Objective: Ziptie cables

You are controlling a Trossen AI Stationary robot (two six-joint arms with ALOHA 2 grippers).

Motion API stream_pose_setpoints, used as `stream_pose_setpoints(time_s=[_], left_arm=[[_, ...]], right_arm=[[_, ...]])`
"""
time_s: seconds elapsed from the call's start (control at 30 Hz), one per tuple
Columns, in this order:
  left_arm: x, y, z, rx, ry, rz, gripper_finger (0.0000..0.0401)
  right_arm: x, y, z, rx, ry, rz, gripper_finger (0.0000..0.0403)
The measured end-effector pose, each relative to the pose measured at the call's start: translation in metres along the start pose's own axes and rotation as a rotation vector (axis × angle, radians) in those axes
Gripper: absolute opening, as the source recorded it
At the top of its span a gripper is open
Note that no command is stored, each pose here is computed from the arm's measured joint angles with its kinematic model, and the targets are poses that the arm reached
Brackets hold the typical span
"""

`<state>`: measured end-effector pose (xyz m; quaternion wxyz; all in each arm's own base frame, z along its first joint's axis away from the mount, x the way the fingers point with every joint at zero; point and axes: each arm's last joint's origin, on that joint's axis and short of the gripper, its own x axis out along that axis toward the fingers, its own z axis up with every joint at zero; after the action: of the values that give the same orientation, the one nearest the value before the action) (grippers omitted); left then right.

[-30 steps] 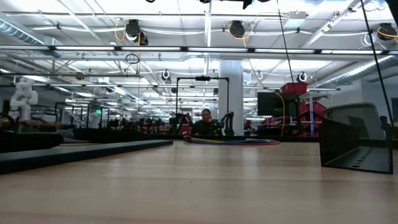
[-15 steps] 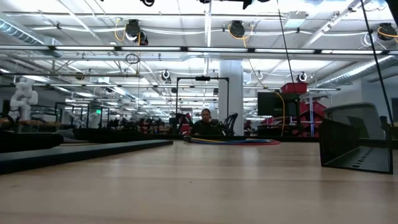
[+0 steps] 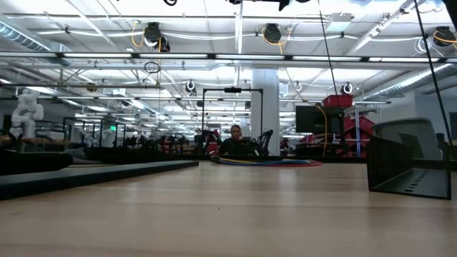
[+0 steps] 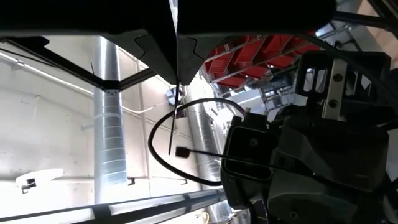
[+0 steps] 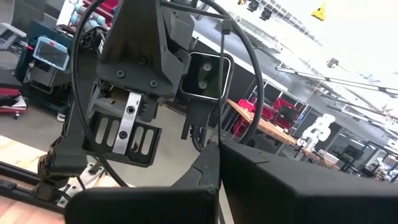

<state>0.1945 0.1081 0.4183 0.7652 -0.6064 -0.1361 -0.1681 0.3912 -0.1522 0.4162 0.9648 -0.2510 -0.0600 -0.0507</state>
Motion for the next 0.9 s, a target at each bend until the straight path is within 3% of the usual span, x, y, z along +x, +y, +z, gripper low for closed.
stream_pose_setpoints(time_s=[0.43, 0.9], left_arm=[[0.0029, 0.0002, -0.0048, -0.012, 0.022, -0.005, 0.0], [0.003, 0.0003, -0.0051, -0.009, 0.027, -0.004, 0.0]], right_arm=[[-0.0008, -0.0037, 0.0001, -0.006, 0.001, -0.04, 0.0], [-0.0006, -0.002, 0.0, 0.008, -0.005, -0.007, 0.0]])
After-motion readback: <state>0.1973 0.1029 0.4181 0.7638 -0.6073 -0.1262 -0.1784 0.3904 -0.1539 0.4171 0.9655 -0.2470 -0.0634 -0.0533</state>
